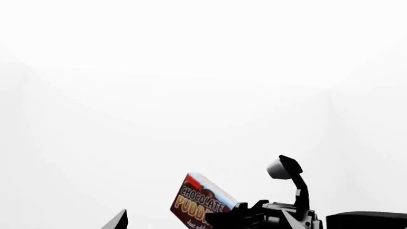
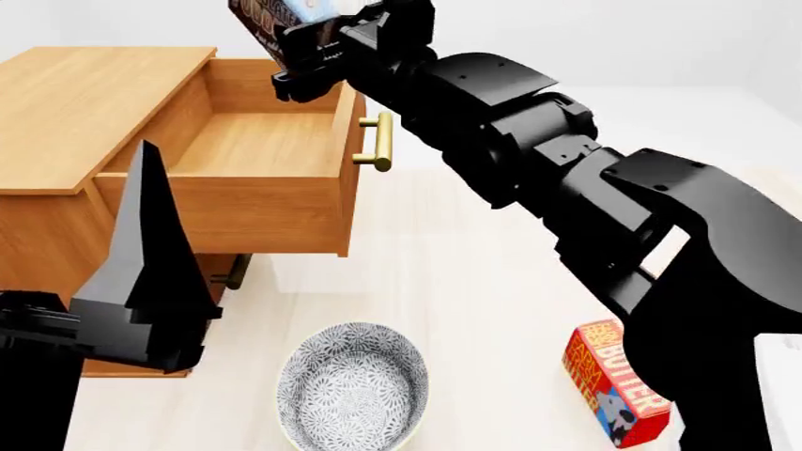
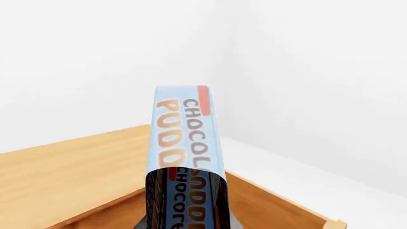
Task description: Put the chocolate pudding in the top drawer of the cabinet and close it.
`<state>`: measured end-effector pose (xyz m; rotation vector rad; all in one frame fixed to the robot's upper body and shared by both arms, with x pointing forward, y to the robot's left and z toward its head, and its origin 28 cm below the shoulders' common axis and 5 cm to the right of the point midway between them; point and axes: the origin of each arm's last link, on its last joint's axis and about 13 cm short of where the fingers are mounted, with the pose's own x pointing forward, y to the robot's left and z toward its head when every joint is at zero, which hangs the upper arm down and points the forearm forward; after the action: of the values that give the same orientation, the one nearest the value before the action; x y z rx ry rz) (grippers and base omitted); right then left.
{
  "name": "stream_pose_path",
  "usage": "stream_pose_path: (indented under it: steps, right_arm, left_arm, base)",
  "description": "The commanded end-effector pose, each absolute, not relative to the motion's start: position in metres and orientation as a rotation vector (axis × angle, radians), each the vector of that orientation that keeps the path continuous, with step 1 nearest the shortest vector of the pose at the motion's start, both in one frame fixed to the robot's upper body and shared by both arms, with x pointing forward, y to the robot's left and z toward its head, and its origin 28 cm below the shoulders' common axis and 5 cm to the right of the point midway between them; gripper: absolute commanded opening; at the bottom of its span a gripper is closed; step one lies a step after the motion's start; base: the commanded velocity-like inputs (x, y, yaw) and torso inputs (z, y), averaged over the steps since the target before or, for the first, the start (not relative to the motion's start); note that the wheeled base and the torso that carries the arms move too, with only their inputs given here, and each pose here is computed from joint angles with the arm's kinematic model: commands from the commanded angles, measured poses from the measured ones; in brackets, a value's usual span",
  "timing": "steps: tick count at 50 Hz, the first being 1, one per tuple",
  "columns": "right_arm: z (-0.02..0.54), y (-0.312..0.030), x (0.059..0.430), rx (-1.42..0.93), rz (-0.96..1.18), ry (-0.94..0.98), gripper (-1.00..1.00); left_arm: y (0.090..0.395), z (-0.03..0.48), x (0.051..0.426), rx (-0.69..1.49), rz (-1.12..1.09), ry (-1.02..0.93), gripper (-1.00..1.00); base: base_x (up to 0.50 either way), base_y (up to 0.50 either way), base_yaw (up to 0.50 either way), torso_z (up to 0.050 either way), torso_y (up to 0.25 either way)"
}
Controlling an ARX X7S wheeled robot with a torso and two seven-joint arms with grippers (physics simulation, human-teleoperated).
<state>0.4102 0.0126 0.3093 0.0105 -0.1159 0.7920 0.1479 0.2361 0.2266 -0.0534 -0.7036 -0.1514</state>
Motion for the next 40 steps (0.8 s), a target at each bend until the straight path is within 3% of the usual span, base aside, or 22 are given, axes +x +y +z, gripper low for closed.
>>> stream_pose_path:
  steps: [1,40]
  right_arm:
    - [0.310,0.018,0.405,-0.011,0.813,-0.060,-1.00]
    - [0.282,0.024,0.399,-0.009,0.845,0.101,-1.00]
  left_arm:
    - [0.237,0.226,0.147,-0.056,-0.146,-0.706,1.00]
    - [0.237,0.225,0.145,-0.063,-0.145,-0.705,1.00]
  base:
    - [0.00,0.00,0.00,0.000,0.000]
    - [0.00,0.00,0.00,0.000,0.000]
